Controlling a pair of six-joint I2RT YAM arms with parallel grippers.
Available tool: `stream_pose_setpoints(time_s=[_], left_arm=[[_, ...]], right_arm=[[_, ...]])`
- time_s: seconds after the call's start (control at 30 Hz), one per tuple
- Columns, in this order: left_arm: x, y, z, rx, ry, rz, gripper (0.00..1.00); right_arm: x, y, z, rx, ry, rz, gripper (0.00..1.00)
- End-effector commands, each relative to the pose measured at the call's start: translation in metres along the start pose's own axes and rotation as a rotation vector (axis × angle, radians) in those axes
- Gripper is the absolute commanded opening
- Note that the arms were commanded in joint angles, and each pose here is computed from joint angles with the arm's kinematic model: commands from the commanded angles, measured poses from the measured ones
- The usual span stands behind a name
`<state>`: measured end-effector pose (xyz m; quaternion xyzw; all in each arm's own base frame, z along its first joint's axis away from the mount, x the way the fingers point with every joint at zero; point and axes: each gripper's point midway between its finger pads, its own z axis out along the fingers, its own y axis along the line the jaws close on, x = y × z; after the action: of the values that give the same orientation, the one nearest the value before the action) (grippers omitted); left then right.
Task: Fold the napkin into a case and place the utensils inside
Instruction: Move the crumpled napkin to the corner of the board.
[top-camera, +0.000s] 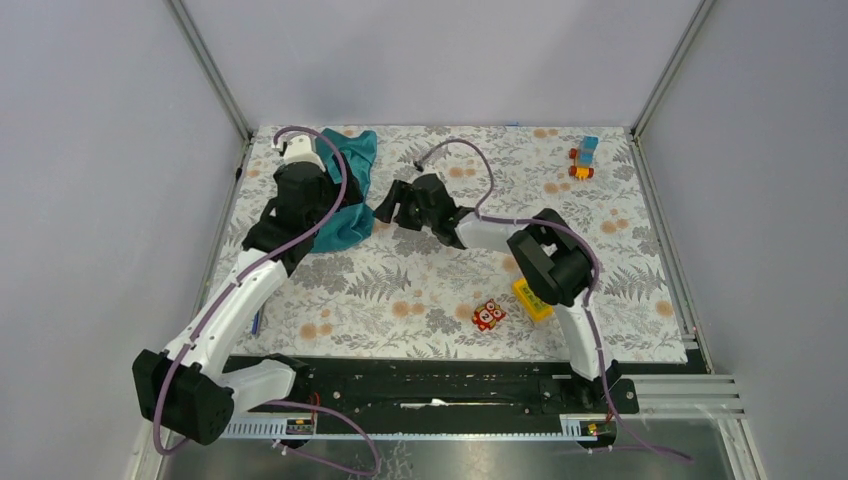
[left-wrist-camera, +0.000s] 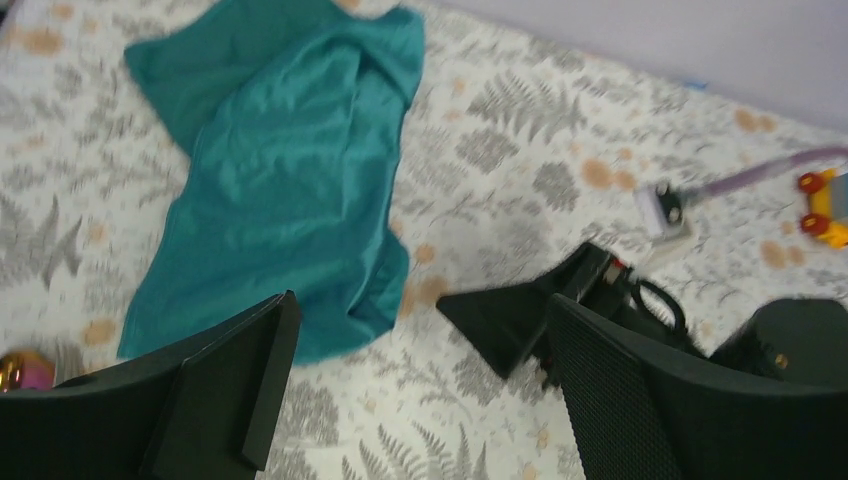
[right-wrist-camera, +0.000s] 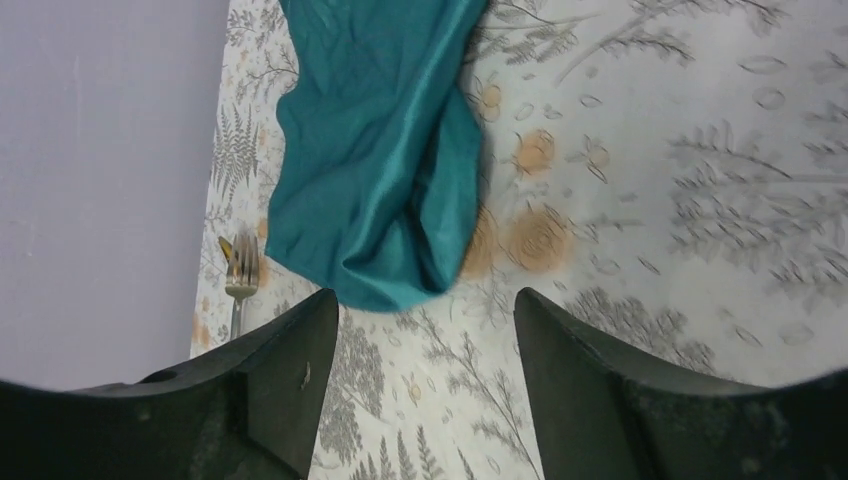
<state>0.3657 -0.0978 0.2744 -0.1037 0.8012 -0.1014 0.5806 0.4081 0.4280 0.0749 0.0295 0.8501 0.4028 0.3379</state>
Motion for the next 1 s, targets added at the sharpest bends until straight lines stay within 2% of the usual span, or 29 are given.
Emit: stream_pose_setpoints(time_s=[0.0, 0.07, 0.13, 0.2, 0.37, 0.43, 0.5, 0.57, 0.63, 0.67, 0.8, 0.97], left_arm=[[0.018, 0.027, -0.007, -0.127, 0.087, -0.116, 0.99], [0.033, 0.039, -0.010, -0.122, 0.145, -0.159, 0.99], [0.045, 0.050, -0.015, -0.114, 0.186, -0.192, 0.99], [0.054, 0.059, -0.020, -0.122, 0.212, -0.194, 0.99], [0.072, 0.074, -0.034, -0.173, 0.274, -0.177, 0.99], [0.082, 0.074, -0.039, -0.171, 0.302, -0.194, 0.99], [0.100, 0.074, -0.042, -0.164, 0.344, -0.224, 0.99], [0.119, 0.073, -0.044, -0.161, 0.399, -0.269, 0.99], [0.139, 0.071, -0.046, -0.165, 0.464, -0.313, 0.99], [0.148, 0.071, -0.048, -0.167, 0.492, -0.333, 0.99], [0.177, 0.055, -0.050, -0.083, 0.557, -0.445, 0.99], [0.205, 0.054, -0.050, -0.068, 0.595, -0.517, 0.99]], right_arm=[[-0.014, 0.008, 0.029, 0.039, -0.030, -0.065, 0.68], [-0.004, -0.004, 0.046, 0.122, 0.020, -0.089, 0.56], [0.011, -0.008, 0.064, 0.153, 0.069, -0.098, 0.49], [0.027, -0.007, 0.075, 0.196, 0.101, -0.128, 0.48], [0.032, -0.014, 0.082, 0.356, 0.037, -0.256, 0.48], [0.035, -0.013, 0.085, 0.364, 0.035, -0.278, 0.46], [0.036, -0.009, 0.088, 0.357, 0.037, -0.282, 0.34], [0.034, -0.010, 0.085, 0.385, 0.024, -0.305, 0.16], [0.029, -0.014, 0.072, 0.422, 0.013, -0.328, 0.03], [0.016, -0.005, 0.057, 0.424, -0.011, -0.336, 0.00], [-0.012, 0.003, -0.012, 0.403, -0.115, -0.364, 0.00], [-0.051, 0.002, -0.108, 0.329, -0.398, -0.332, 0.00]])
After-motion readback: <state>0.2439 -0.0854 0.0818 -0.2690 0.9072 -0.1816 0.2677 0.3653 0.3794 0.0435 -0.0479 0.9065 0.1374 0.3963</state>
